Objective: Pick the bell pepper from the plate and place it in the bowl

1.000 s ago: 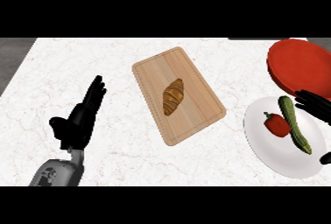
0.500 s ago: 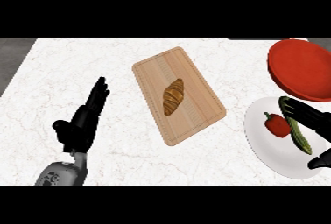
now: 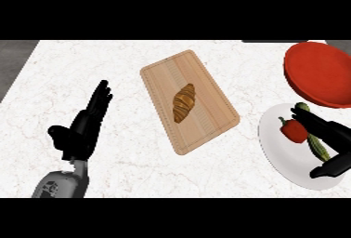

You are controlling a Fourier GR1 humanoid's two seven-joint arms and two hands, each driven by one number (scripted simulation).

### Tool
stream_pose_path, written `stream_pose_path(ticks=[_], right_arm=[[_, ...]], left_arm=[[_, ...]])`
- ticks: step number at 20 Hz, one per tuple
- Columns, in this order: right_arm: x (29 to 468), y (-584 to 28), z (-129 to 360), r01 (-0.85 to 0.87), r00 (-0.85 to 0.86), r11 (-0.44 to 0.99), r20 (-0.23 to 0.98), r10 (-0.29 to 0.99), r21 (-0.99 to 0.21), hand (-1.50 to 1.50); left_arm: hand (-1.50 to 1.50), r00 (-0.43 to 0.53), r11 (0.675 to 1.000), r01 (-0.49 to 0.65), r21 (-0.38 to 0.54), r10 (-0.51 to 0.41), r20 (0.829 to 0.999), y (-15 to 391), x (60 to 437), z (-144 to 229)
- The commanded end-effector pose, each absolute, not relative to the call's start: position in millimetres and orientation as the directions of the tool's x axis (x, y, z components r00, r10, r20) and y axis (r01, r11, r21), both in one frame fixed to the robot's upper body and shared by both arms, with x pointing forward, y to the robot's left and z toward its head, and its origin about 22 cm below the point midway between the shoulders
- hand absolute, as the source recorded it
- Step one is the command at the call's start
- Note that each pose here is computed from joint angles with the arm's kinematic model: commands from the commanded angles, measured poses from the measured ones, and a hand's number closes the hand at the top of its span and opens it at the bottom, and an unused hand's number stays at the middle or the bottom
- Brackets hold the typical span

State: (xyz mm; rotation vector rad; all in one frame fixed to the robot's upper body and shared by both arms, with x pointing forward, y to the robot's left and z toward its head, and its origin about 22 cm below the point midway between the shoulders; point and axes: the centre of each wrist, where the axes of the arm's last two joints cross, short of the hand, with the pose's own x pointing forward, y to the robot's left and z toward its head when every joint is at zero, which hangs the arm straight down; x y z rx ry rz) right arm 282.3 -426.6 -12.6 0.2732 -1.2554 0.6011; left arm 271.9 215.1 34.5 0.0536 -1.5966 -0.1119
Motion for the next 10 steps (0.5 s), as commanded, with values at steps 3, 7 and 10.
stream_pose_path(ticks=[3, 7, 10], right_arm=[[271, -423, -39, -0.611, 0.110, 0.766, 0.937, 0.331, -0.199, -1.50], [275, -403, -42, -0.642, 0.111, 0.739, 0.930, 0.351, -0.203, -1.50], [272, -424, -40, -0.647, 0.117, 0.744, 0.942, 0.315, -0.168, -1.50]], left_arm=[[0.00, -0.035, 0.993, 0.037, 0.113, -0.112, 0.993, 210, 260, 26], [0.00, -0.023, 0.993, 0.023, 0.112, -0.112, 0.993, 222, 272, 39], [0.00, -0.017, 0.993, 0.043, 0.105, -0.105, 0.994, 207, 269, 22]])
